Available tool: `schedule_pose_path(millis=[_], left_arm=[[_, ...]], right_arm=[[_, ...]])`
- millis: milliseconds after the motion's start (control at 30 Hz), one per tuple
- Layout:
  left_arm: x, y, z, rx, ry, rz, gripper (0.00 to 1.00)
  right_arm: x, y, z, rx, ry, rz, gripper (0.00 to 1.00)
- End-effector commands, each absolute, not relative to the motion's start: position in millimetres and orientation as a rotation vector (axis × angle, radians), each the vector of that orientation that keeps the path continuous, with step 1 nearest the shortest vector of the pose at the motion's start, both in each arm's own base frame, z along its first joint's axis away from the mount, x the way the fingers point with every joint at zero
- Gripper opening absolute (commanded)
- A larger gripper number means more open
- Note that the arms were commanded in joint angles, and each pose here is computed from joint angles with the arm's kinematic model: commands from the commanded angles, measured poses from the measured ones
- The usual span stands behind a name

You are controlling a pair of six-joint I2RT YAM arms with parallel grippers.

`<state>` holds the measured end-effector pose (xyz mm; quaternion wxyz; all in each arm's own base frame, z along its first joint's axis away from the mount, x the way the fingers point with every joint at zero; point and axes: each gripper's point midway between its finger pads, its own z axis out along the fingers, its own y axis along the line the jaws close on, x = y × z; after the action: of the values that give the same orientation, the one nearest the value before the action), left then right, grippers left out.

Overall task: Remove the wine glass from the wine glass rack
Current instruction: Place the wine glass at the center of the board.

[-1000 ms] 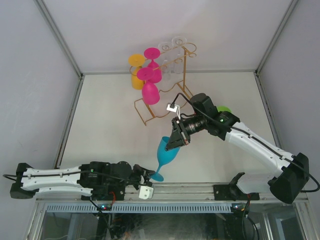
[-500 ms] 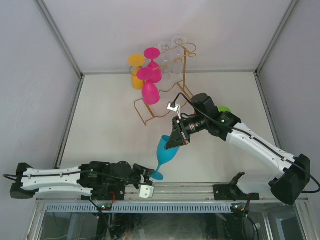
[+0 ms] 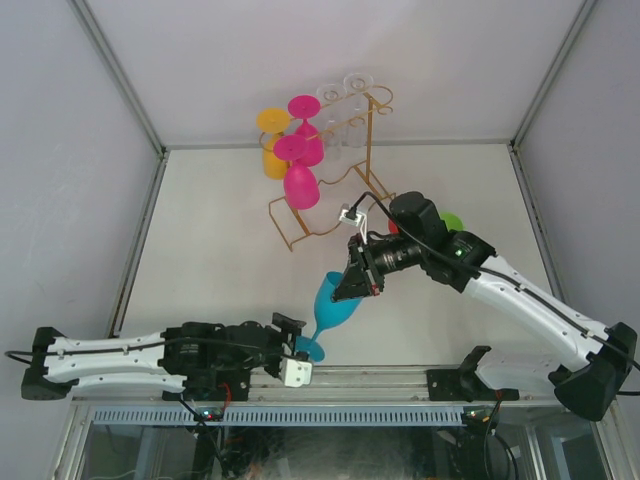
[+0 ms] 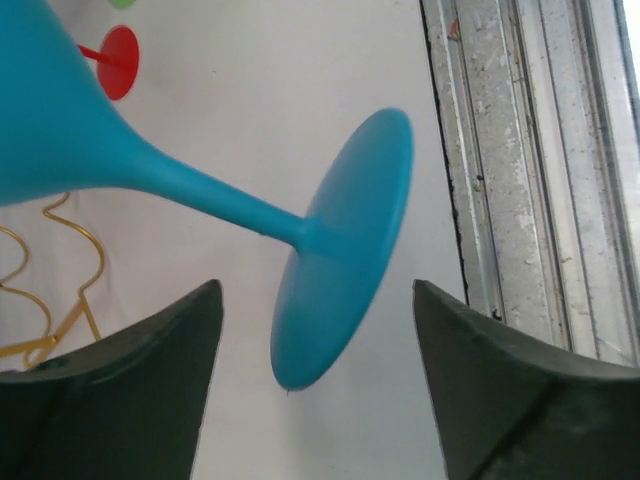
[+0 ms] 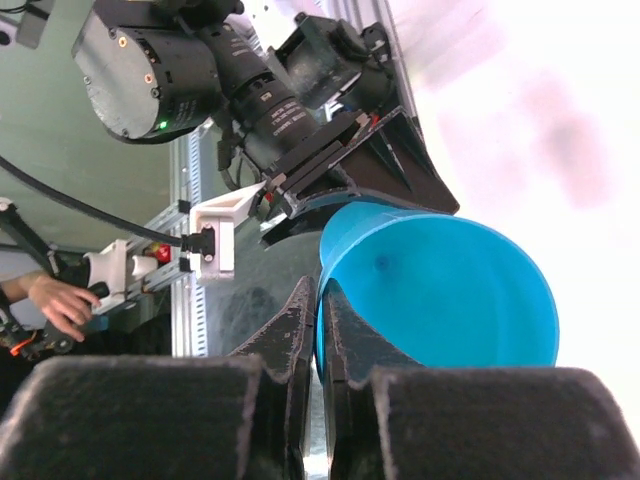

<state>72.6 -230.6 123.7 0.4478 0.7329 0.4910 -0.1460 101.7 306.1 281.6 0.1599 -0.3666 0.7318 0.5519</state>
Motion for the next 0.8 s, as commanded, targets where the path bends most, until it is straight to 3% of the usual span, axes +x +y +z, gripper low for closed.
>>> schedule_pose_path(millis=[0, 100, 333, 567, 767], left_arm=[[79.6, -229.5, 128.3, 1.739, 1.251, -0.351, 0.87], [84.4, -229.1, 135.2, 1.685, 1.247, -0.344, 1.00], [107.3, -227.1, 177.6, 1.381, 1.278, -0.366, 1.00], [177.6, -172.0, 239.9, 0.640, 1.518, -0.173, 1.00], [198.9, -161.1, 239.8, 0.590, 1.709, -0.055, 1.00]], right_arm=[[115.6, 306.5, 289.2, -0.990, 2.042, 1.430, 0.00], [122.4, 303.2, 284.8, -0.954, 2.057, 1.349, 0.00], [141.6, 287.5, 278.8, -0.848, 2.073, 1.111, 0.00], [172.4, 257.6, 277.1, -0.658, 2.043, 0.718, 0.00], [203.3, 214.8, 267.7, -0.375, 2.082, 0.438, 0.00]])
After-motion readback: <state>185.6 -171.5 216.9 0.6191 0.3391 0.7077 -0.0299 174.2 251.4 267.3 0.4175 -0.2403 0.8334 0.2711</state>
